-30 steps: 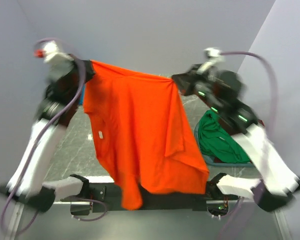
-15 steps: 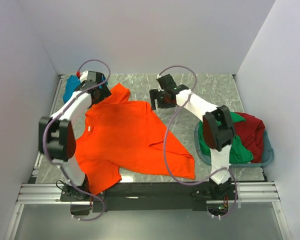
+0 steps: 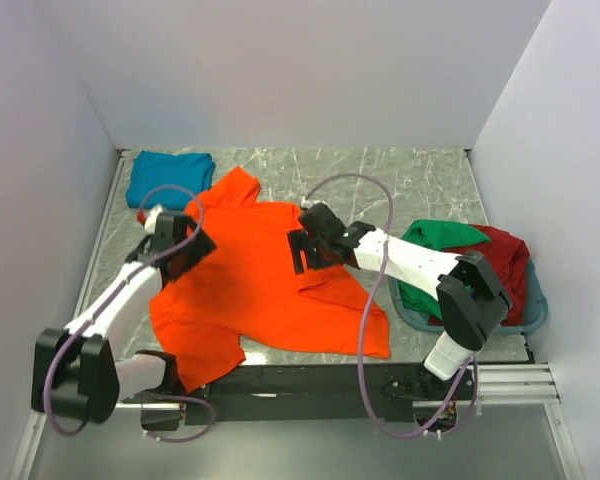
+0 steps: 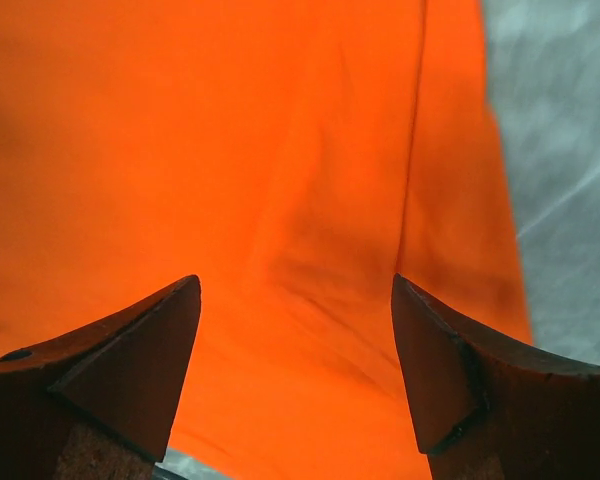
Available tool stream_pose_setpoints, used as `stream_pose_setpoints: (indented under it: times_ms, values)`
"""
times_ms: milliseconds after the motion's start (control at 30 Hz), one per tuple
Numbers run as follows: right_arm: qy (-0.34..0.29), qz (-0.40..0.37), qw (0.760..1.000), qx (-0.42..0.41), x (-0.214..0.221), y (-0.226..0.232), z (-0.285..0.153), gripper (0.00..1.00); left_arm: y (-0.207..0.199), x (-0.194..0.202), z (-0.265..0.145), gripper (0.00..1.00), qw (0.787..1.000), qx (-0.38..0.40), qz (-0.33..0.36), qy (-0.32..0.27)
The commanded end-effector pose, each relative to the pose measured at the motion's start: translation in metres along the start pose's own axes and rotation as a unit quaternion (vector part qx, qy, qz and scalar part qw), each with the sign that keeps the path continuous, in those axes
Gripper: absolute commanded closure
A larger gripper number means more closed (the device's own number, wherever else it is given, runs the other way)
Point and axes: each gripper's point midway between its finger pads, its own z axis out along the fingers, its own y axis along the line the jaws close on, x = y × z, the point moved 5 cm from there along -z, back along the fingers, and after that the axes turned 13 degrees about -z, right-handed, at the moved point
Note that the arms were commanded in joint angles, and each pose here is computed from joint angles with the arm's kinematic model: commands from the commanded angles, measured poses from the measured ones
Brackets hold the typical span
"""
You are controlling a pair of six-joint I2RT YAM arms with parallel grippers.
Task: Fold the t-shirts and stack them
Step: Flatten the tshirt out
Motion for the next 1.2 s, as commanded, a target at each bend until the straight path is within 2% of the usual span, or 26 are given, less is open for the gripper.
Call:
stream_pose_setpoints:
  times_ms: [0,67,167,200,333,667,767,900,1033,1167]
  values:
    - [-0.032,0.066,0.997,0.025,0.001,-0.009,-0.004,0.18,0.005,0.014,-0.005,0.01,0.999,0.038,-0.029,0.016]
    - [-0.024,0.078,0.996,0.032,0.01,-0.01,0.0,0.2,0.016,0.019,-0.004,0.0,0.999,0.028,-0.035,0.015]
    - [-0.015,0.084,0.996,0.025,0.016,-0.008,0.01,0.27,0.026,0.025,-0.001,0.01,0.999,0.015,-0.04,0.019]
    - [-0.008,0.084,0.996,0.026,0.018,-0.007,0.014,0.33,0.028,0.027,0.0,0.0,0.999,0.013,-0.04,0.019]
    - [-0.004,0.084,0.996,0.042,0.018,-0.011,0.022,0.44,0.036,0.03,0.005,0.0,0.999,-0.008,-0.041,0.02]
    - [0.035,0.081,0.994,0.06,0.033,-0.016,0.042,0.48,0.044,0.029,0.007,0.0,0.999,-0.028,-0.041,0.008]
    - [0.042,0.077,0.994,0.06,0.036,-0.016,0.045,0.62,0.047,0.029,0.008,0.01,0.999,-0.036,-0.039,0.006]
    - [0.035,0.075,0.995,0.061,0.034,-0.016,0.04,0.86,0.048,0.029,0.009,0.0,0.998,-0.041,-0.039,0.004]
    - [0.029,0.07,0.995,0.067,0.033,-0.019,0.036,0.99,0.049,0.03,0.012,0.01,0.998,-0.044,-0.039,0.006]
    - [0.022,0.061,0.995,0.076,0.03,-0.023,0.034,1.0,0.051,0.032,0.013,0.01,0.998,-0.052,-0.04,0.008]
